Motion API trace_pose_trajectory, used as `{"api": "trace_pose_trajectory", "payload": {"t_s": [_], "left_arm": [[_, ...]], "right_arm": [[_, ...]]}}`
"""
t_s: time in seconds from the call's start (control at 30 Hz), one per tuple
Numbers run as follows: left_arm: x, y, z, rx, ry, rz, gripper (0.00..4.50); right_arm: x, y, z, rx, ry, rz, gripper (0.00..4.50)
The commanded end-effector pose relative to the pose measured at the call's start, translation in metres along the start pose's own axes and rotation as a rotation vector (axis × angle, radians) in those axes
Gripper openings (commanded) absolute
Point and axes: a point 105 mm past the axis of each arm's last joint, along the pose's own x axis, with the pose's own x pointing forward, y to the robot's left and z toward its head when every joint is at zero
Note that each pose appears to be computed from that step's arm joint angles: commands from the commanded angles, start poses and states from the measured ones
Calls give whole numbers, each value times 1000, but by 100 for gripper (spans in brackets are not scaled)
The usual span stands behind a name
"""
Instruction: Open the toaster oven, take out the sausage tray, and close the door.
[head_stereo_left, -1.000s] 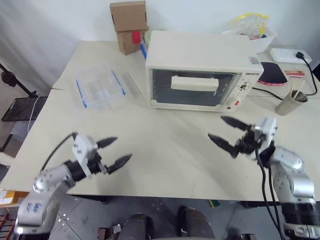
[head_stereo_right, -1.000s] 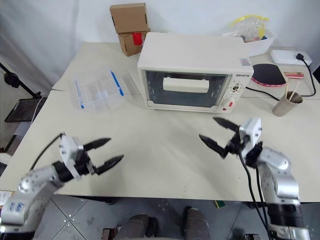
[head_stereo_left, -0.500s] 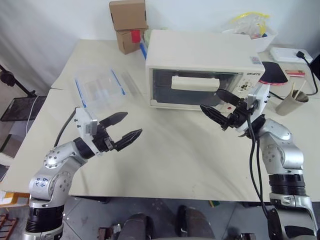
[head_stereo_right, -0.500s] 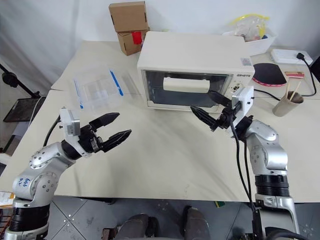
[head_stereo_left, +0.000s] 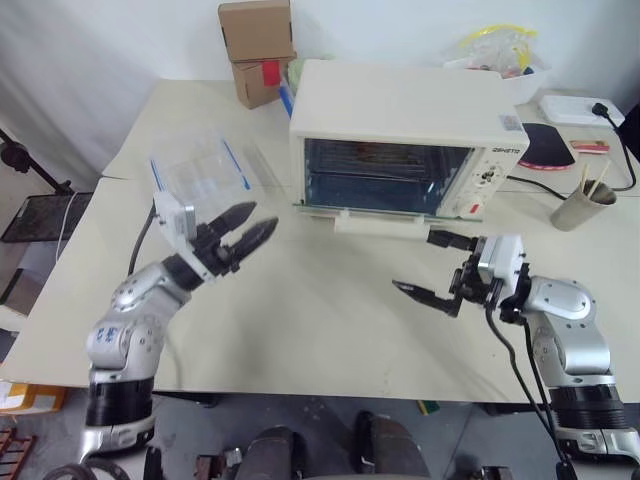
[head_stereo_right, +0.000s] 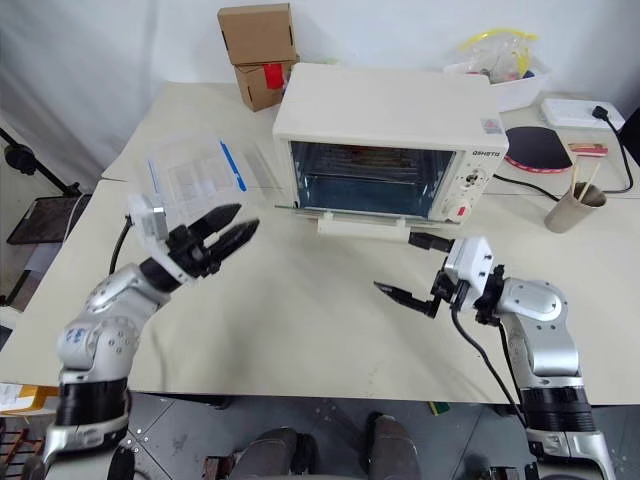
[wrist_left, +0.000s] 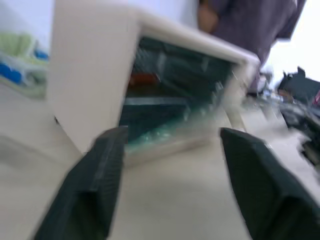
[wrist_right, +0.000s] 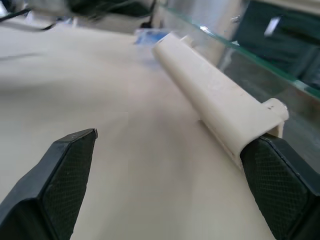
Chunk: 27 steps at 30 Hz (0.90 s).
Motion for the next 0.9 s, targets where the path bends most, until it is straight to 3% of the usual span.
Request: {"api": "trace_pose_trajectory", "payload": {"t_s": [0.03, 0.2, 0.5, 0.77, 0.9], "left_arm": [[23, 6, -3, -3, -7, 7, 161], [57, 3, -16, 9, 31, -52, 2], [72, -13, -45, 72, 116, -177, 2], [55, -23, -79, 146, 227, -248, 2], [44, -24, -94, 174, 276, -256, 2]], "right_arm": [[1, -5, 9, -79, -37, -11, 450], [0, -12, 1, -113, -28, -53, 450], [-22, -8, -9, -128, 21, -154, 450], [-104, 27, -36, -16, 236, -442, 450], [-120, 19, -25, -37, 279, -553, 450]]}}
